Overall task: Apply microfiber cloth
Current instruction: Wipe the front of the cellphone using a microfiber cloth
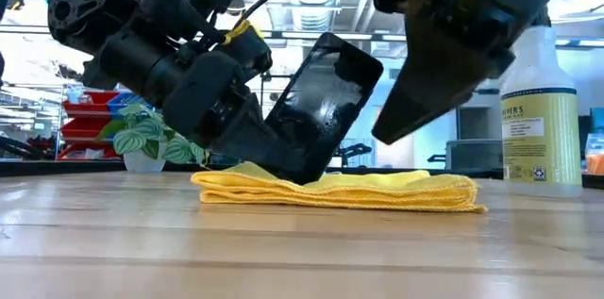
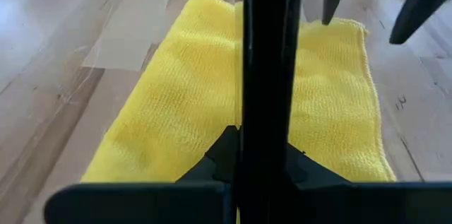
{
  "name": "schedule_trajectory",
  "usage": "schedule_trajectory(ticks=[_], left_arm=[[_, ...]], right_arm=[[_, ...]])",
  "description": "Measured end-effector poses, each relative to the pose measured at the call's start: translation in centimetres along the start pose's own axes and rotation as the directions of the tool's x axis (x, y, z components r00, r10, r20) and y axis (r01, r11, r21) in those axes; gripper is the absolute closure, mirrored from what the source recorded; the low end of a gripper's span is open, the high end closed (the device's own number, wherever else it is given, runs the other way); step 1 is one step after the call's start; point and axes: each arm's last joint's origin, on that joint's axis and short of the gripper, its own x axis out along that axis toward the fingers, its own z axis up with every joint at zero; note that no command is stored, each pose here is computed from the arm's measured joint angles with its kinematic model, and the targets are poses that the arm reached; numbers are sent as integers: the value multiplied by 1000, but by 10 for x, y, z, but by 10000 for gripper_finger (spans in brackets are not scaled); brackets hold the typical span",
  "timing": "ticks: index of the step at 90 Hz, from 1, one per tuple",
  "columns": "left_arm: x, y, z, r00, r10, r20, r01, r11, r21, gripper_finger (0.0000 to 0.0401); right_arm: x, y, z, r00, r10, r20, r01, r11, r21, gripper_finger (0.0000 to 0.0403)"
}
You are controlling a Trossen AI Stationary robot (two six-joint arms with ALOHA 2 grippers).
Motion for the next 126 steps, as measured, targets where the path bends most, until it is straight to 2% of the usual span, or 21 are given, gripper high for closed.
schedule_trajectory(ticks=[24,36,46,60,73,84,96,126], left_arm=[[-1,-6,5,998,-19,67,18,1000,10,390],[-2,-8,8,994,-33,100,32,999,12,390],[-2,-9,8,994,-35,105,33,999,20,390],[-2,-9,9,994,-37,106,35,999,22,390],[-2,-10,9,993,-40,107,37,999,24,390],[-2,-10,9,993,-41,109,38,999,24,390],[-2,-10,9,993,-41,110,39,999,24,390],[-3,-10,9,993,-41,110,39,999,19,390]], right_arm=[[-7,-7,5,974,-179,139,164,980,114,234],[-12,-4,-5,949,-230,217,211,972,109,226],[-16,-8,-19,941,-238,240,217,970,111,215],[-38,-24,-22,908,-250,336,204,965,166,198],[-53,-45,-23,888,-188,419,128,977,167,189],[-59,-62,-22,857,-40,513,-20,994,112,189],[-53,-80,-21,813,114,571,-166,985,40,193],[-44,-98,-6,780,233,581,-258,965,-40,222]])
